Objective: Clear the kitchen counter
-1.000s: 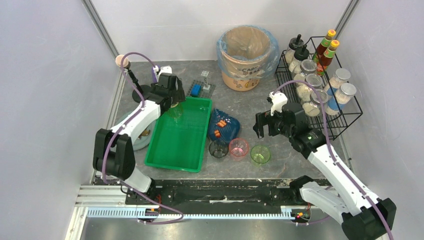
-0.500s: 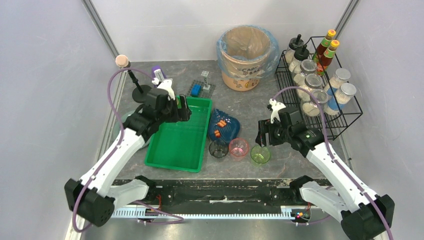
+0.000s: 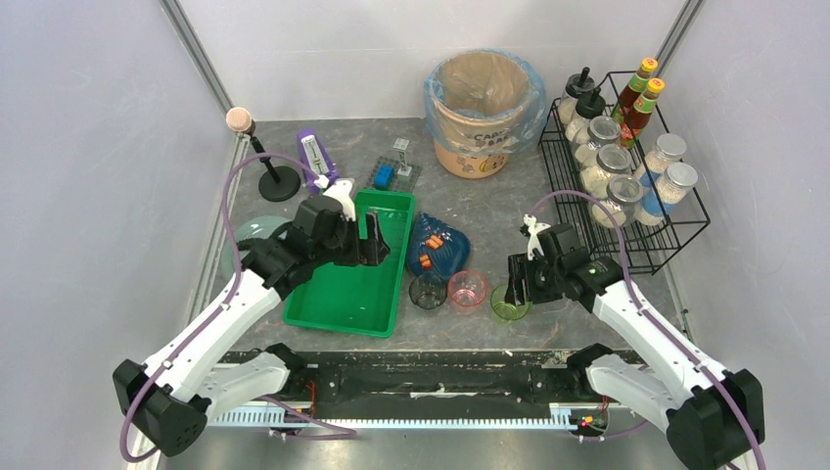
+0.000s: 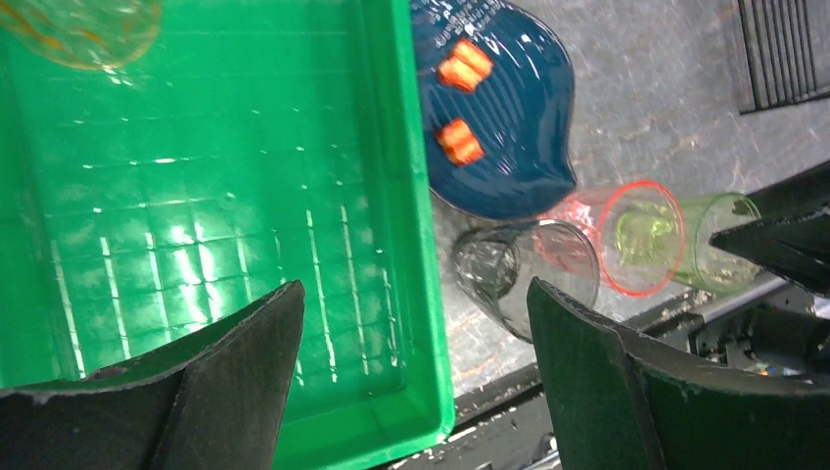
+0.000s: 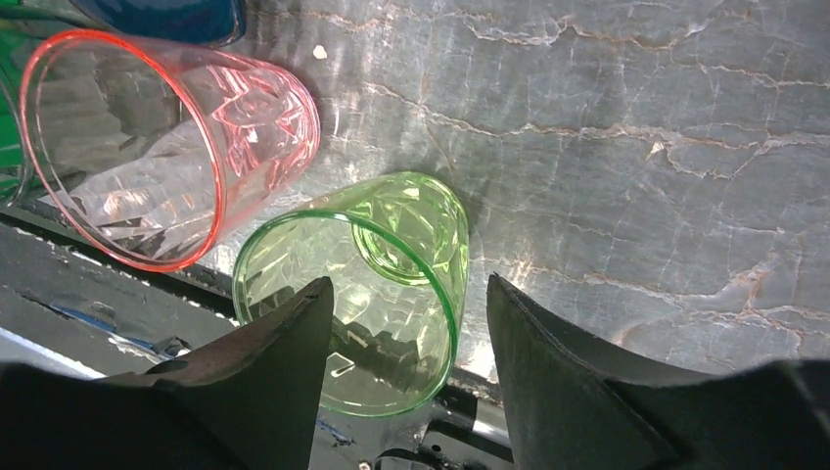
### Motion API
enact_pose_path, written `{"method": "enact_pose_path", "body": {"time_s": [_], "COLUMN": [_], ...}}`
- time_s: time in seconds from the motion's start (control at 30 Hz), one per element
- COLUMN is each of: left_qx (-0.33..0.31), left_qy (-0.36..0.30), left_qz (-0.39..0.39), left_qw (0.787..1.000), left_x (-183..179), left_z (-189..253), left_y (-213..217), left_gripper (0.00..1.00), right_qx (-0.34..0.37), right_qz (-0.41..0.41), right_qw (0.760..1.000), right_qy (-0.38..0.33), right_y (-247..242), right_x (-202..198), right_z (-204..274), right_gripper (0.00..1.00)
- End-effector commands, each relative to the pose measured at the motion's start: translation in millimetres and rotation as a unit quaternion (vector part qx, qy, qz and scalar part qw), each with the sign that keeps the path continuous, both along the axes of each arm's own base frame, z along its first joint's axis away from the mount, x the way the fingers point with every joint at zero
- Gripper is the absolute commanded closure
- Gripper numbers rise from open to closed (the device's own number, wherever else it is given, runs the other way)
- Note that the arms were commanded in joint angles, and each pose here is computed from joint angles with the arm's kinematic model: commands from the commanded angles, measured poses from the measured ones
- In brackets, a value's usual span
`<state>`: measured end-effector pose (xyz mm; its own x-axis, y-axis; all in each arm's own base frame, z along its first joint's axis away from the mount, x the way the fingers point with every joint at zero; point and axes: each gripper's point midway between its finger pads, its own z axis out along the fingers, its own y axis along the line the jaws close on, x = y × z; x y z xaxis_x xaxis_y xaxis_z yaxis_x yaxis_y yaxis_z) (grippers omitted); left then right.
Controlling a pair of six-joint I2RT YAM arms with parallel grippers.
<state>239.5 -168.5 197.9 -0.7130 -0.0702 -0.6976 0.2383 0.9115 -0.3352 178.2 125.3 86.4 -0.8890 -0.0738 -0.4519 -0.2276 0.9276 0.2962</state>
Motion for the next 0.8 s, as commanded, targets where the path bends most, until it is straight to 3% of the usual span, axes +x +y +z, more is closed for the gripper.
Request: {"method": "enact_pose_path", "body": {"time_s": [0.0,0.2,0.43,0.63,0.77], "left_qx": [-0.008,-0.012,-0.026,-0.092,-0.166], "left_qy": [0.016,0.051,0.035,-0.025,-0.052], "left_qz": [0.0,-0.014,-0.051,-0.066,-0.073], "left_qw": [1.0,0.999,0.998,0.993,0.982], "left_x": [-11.1,-23.8,-13.0,0.1,4.0], "left_z": [-2.4,-6.9,17.4,55.9,82.0], "left_y": [-20.1,-40.6,-62.9,-83.2,-100.8], "left_gripper": [0.11,0.11,0.11,0.11,0.09], "right_qx": [-0.026,-0.051,-0.047,-0.005,0.079], "right_qz": [0.013,0.002,-0.035,-0.079,-0.093], "right_qw": [0.999,0.998,0.995,0.977,0.954], "right_qy": [-0.025,-0.038,-0.086,-0.198,-0.275], "right_y": [-11.4,-25.9,-25.8,-19.3,-1.6], "right_x": [-3.0,-8.9,15.5,55.4,71.0], "right_z": [2.7,-23.8,-6.2,61.8,110.1], "right_gripper": [0.39,0.51,0.96,1.0,1.0]}}
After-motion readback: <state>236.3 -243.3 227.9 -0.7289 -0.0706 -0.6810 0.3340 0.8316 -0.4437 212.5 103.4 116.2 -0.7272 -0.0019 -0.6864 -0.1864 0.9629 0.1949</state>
